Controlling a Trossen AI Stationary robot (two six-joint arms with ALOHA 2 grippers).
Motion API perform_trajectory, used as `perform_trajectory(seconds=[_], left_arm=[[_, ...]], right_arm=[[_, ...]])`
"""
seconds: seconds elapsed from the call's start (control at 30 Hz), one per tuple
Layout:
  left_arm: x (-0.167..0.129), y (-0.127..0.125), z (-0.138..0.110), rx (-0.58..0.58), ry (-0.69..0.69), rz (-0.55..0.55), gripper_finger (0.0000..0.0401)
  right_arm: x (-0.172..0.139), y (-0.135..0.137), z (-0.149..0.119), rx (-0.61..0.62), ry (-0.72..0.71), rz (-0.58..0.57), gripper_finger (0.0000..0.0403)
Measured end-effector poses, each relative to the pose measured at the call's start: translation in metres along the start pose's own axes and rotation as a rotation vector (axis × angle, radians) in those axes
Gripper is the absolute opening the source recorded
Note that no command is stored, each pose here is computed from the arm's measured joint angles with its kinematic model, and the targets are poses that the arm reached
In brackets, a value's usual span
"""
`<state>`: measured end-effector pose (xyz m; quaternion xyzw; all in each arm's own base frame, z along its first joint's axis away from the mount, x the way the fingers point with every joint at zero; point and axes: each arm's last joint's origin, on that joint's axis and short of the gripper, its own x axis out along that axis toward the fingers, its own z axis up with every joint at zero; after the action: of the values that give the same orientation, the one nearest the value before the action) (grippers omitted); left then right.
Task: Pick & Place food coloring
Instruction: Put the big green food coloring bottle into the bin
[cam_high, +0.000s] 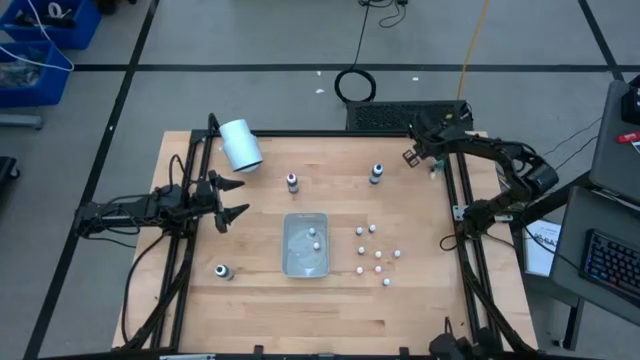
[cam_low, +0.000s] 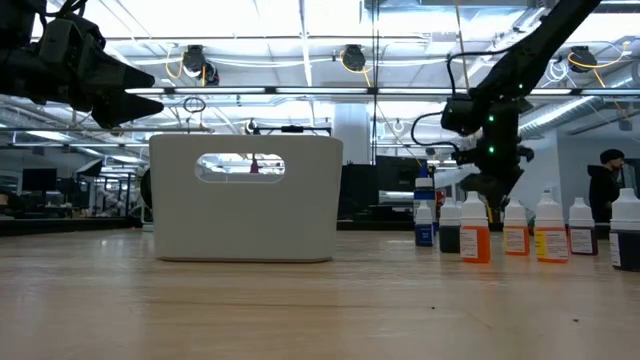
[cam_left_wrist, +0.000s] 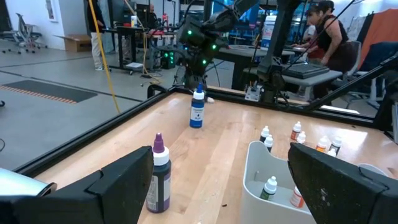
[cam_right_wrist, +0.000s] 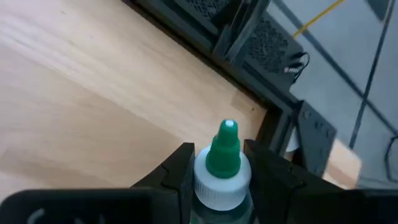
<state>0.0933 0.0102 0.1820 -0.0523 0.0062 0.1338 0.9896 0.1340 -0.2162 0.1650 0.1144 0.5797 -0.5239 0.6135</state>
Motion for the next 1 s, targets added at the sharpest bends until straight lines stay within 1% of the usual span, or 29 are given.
perform_trajectory(seconds=[0.07,0.17,0.23,0.3,0.37,0.43,0.53,0.6,0.73,0.87,0.93,1.0], left_arm=[[0.0,0.0,0.0,0.0,0.0,0.0,0.0365],[0.0,0.0,0.0,0.0,0.0,0.0,0.0365],[0.0,0.0,0.0,0.0,0.0,0.0,0.0365],[0.0,0.0,0.0,0.0,0.001,0.001,0.0365],[0.0,0.0,0.0,0.001,0.0,0.002,0.0365],[0.0,0.0,0.0,0.009,0.0,0.005,0.0365],[0.0,0.0,0.0,0.009,-0.002,0.006,0.0365],[0.0,0.0,0.001,0.008,-0.007,0.005,0.0365],[0.0,0.0,0.0,0.003,-0.005,0.006,0.0365],[0.0,0.0,0.0,0.004,-0.001,0.006,0.0365],[0.0,0.0,0.0,0.004,-0.001,0.006,0.0365],[0.0,0.0,0.0,0.004,-0.001,0.007,0.0365]], right_arm=[[0.003,0.003,-0.007,0.004,0.038,0.035,0.0108],[0.0,0.01,-0.016,0.027,0.114,0.14,0.0108],[-0.006,0.015,-0.02,0.042,0.138,0.203,0.0108],[-0.013,0.021,-0.021,0.016,0.13,0.228,0.0108],[-0.021,0.028,-0.018,-0.019,0.067,0.246,0.0108],[-0.027,0.033,-0.011,-0.038,-0.027,0.259,0.0108],[-0.033,0.036,0.002,-0.037,-0.177,0.247,0.0108],[-0.035,0.036,0.009,-0.025,-0.25,0.244,0.0108],[-0.038,0.036,0.012,-0.04,-0.261,0.233,0.0108],[-0.045,0.037,0.012,-0.068,-0.282,0.158,0.0108],[-0.053,0.035,0.013,-0.065,-0.326,0.127,0.0108],[-0.067,0.032,0.015,-0.039,-0.408,0.139,0.0108]])
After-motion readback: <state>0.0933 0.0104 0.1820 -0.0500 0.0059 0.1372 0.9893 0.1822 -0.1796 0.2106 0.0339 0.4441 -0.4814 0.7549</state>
